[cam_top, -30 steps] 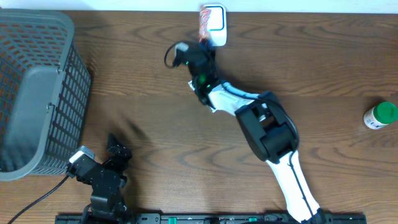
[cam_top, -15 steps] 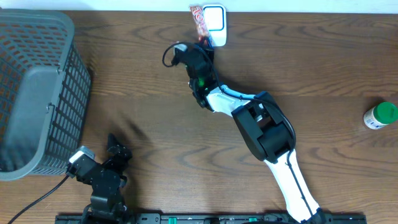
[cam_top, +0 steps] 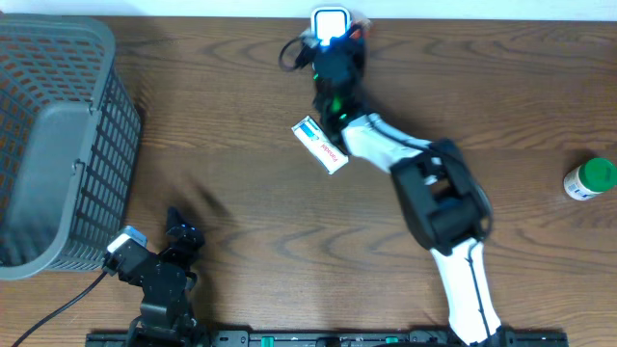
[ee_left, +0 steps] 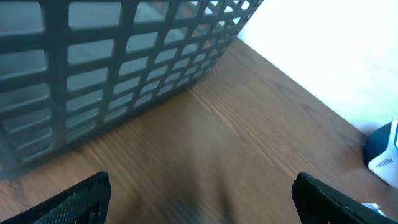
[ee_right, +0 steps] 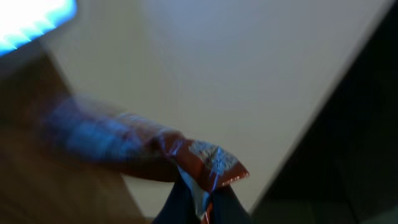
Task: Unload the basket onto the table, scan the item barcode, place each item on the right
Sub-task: 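Carry the TOP bar to the right table edge and release it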
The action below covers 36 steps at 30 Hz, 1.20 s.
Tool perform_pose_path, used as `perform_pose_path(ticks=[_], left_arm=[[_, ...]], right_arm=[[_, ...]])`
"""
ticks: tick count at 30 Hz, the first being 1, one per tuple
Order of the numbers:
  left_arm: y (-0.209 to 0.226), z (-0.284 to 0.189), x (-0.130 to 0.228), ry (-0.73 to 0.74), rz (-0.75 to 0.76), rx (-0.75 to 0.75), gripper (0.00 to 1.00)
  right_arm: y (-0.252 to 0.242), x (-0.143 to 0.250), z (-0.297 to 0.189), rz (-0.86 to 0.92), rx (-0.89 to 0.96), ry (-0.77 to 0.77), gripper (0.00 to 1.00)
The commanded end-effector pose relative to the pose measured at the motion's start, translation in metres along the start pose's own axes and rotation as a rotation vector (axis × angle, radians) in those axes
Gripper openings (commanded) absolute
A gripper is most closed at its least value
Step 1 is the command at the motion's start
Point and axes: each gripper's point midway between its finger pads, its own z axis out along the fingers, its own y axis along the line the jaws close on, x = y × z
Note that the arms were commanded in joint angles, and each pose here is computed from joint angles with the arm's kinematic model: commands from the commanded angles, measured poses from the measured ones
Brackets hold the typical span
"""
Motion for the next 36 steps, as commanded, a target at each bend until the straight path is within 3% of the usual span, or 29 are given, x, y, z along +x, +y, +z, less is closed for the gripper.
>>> perform_pose_path(ticks=[1,6,11,17,19,23,26,36], left_arm=[[0.007,0.002,0.008,0.019,0.019,-0.025,0.93],[0.007,0.002,0.008,0.019,0.019,-0.025,0.93],[0.007,0.002,0.008,0.019,0.019,-0.025,0.93],[0.007,0.002,0.008,0.019,0.019,-0.025,0.94],[0.007,0.002,0.008,0.019,0.019,-0.025,0.93],[0.007,0.002,0.008,0.018,0.019,-0.025,0.93],[0.007,0.002,0.008,0.019,0.019,-0.026,0.93],[0.007,0.002,0.008,0.019,0.019,-0.025,0.93]], right_arm=[[-0.091,0.05,-0.004,0.088,0.049,0.089,0.01],[-0.121,0.127,-0.006,0.129,-0.093,0.167,0.01],[-0.136,0.256,0.003,0.361,-0.143,0.396,0.01],[-0.079,0.416,0.003,0.63,-0.275,0.723,0.01],[-0.055,0.445,-0.002,0.75,-0.344,0.771,0.01],[-0.022,0.495,-0.009,1.013,-0.392,0.858,0.01],[-0.009,0.518,-0.013,1.113,-0.389,0.902,0.01],[0.033,0.551,-0.016,1.203,-0.353,0.973,0.01]])
